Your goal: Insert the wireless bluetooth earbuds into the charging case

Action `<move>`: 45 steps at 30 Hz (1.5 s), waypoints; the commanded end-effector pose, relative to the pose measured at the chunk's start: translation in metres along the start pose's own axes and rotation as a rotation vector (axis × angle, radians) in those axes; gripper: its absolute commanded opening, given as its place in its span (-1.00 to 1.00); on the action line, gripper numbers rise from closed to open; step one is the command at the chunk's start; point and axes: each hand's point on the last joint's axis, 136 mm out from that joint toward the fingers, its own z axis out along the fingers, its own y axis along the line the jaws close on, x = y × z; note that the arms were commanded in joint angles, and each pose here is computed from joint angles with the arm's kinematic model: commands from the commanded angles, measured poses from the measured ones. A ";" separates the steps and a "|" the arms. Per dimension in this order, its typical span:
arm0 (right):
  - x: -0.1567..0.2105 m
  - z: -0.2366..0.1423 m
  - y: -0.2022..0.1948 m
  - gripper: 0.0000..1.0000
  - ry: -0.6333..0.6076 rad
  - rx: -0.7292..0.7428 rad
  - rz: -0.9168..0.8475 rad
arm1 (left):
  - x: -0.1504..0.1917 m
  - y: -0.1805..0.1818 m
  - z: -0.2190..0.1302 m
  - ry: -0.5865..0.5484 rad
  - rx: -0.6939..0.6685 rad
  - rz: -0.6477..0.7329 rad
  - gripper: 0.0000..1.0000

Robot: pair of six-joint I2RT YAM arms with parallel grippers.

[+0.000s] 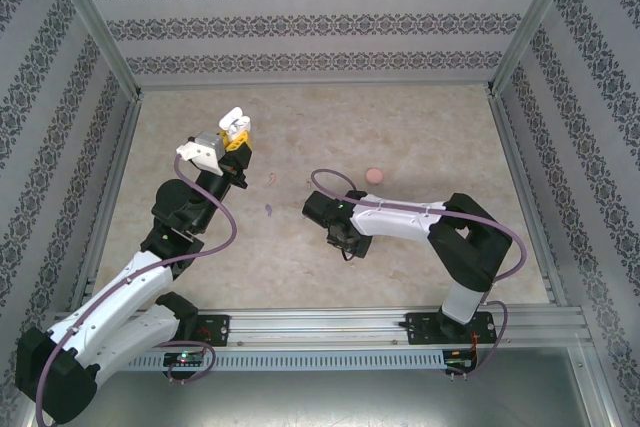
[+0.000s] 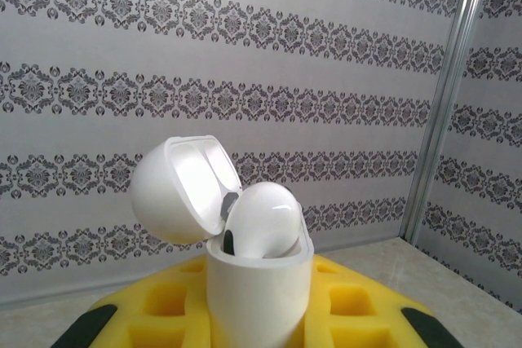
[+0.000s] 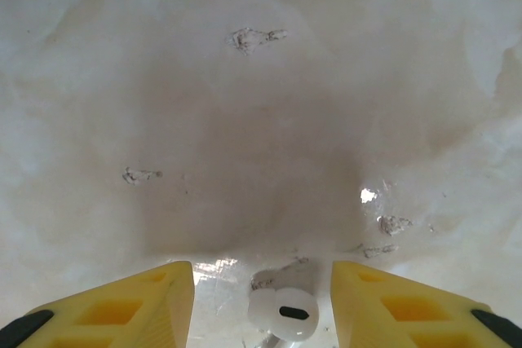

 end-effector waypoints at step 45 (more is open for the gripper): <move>0.023 0.010 -0.029 -0.11 0.034 0.069 -0.126 | -0.006 -0.003 0.004 -0.035 0.021 -0.021 -1.00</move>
